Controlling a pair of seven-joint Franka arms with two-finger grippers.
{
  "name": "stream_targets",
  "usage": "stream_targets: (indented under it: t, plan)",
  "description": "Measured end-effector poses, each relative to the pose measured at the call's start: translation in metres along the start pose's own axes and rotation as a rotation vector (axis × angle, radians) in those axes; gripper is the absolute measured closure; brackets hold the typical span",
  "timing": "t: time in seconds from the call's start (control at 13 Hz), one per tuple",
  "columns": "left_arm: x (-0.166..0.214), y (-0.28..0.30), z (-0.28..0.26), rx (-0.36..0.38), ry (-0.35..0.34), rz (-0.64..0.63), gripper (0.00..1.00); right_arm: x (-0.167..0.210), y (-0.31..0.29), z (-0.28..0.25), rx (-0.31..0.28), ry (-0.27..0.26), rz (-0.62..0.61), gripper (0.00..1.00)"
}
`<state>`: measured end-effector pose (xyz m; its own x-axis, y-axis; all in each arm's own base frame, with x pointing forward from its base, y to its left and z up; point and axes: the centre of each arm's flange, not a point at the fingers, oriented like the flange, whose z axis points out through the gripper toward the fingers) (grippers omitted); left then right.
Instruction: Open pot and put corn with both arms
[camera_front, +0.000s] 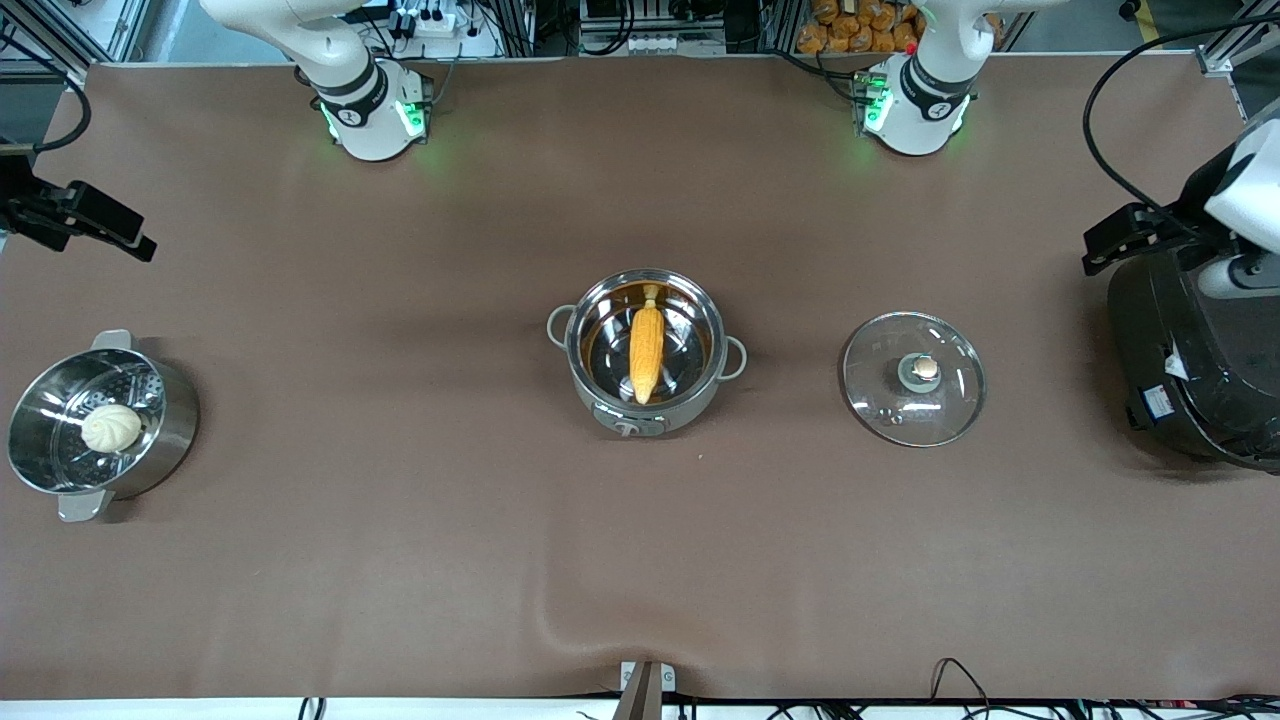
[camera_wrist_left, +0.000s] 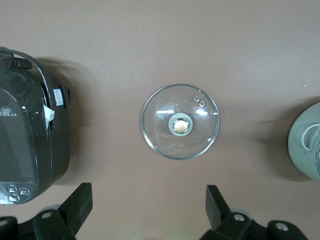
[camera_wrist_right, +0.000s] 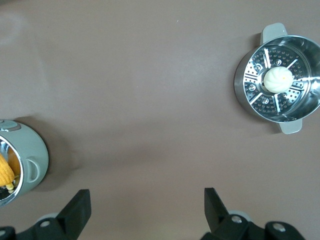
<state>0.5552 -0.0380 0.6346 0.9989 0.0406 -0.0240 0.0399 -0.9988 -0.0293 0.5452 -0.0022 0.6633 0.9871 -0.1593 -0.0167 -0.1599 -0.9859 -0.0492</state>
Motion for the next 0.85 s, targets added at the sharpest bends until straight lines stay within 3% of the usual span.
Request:
stream_targets:
  t: [0.85]
  plan:
    - [-0.011,0.026,-0.007,-0.013,-0.014,0.046,0.00,-0.004,0.009,0.003,0.003,-0.046,-0.044,0.00]
